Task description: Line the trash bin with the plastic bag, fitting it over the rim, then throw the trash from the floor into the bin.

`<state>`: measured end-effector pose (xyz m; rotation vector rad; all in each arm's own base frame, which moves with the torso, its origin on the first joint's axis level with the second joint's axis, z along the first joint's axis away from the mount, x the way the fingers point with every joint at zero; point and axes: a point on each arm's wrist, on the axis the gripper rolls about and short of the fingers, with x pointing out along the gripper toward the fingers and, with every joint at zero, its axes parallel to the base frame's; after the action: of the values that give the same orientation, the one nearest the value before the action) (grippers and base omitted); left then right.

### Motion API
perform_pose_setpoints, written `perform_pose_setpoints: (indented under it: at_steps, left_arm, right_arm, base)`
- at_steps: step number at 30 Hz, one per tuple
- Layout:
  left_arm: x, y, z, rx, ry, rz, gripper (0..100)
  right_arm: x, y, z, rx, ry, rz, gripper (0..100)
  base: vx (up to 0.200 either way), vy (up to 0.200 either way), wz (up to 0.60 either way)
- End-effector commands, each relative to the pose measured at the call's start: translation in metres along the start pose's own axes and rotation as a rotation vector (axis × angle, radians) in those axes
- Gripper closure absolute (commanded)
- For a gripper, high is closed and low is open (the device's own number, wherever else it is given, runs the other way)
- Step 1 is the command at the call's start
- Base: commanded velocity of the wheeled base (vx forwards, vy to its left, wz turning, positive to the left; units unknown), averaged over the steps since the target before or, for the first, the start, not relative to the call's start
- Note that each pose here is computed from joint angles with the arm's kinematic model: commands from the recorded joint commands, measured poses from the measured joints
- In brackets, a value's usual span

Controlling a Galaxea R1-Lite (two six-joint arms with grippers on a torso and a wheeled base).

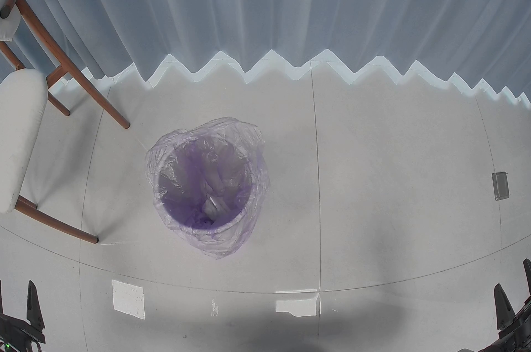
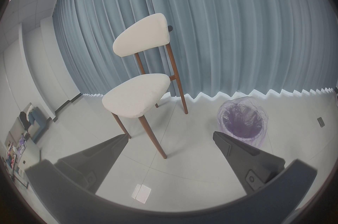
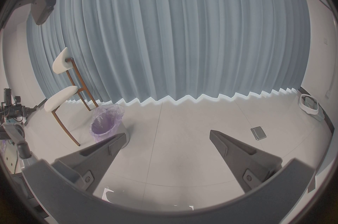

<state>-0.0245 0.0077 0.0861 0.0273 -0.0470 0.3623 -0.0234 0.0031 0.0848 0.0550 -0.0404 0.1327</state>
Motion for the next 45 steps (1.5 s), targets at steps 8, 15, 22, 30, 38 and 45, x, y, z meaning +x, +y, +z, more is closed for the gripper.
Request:
perform_pose_setpoints:
  at_steps: [8, 15, 22, 30, 38, 45]
  left_arm:
    - [-0.0001, -0.0002, -0.0055, -0.040, 0.005, 0.000, 0]
    - [-0.0001, -0.0004, -0.0056, -0.059, 0.006, -0.010, 0]
    - [-0.0001, -0.0007, -0.0064, -0.109, 0.014, -0.022, 0]
    - [-0.0001, -0.0007, -0.0064, -0.081, 0.014, -0.019, 0]
    - [-0.0001, -0.0007, -0.0053, 0.036, 0.002, -0.020, 0]
    - [-0.0001, 0.0003, -0.0056, -0.013, 0.007, 0.022, 0]
  right_arm:
    - [-0.0006, 0.0000, -0.0025, 0.002, -0.006, 0.001, 0]
    - [-0.0006, 0.0000, -0.0024, 0.004, -0.008, 0.001, 0]
    - [-0.0005, -0.0001, -0.0028, 0.021, -0.006, -0.001, 0]
    - [-0.0005, -0.0001, -0.0028, 0.019, -0.006, -0.001, 0]
    - [-0.0008, 0.0017, -0.0036, -0.078, 0.007, 0.082, 0]
    - [-0.0020, -0.0038, -0.0076, -0.054, 0.066, -0.163, 0]
  base:
    - [0.125, 0.000, 0.00]
    - [0.000, 0.029, 0.00]
    - [0.000, 0.200, 0.00]
    - [0.000, 0.200, 0.00]
    - [0.000, 0.200, 0.00]
    - [0.000, 0.200, 0.00]
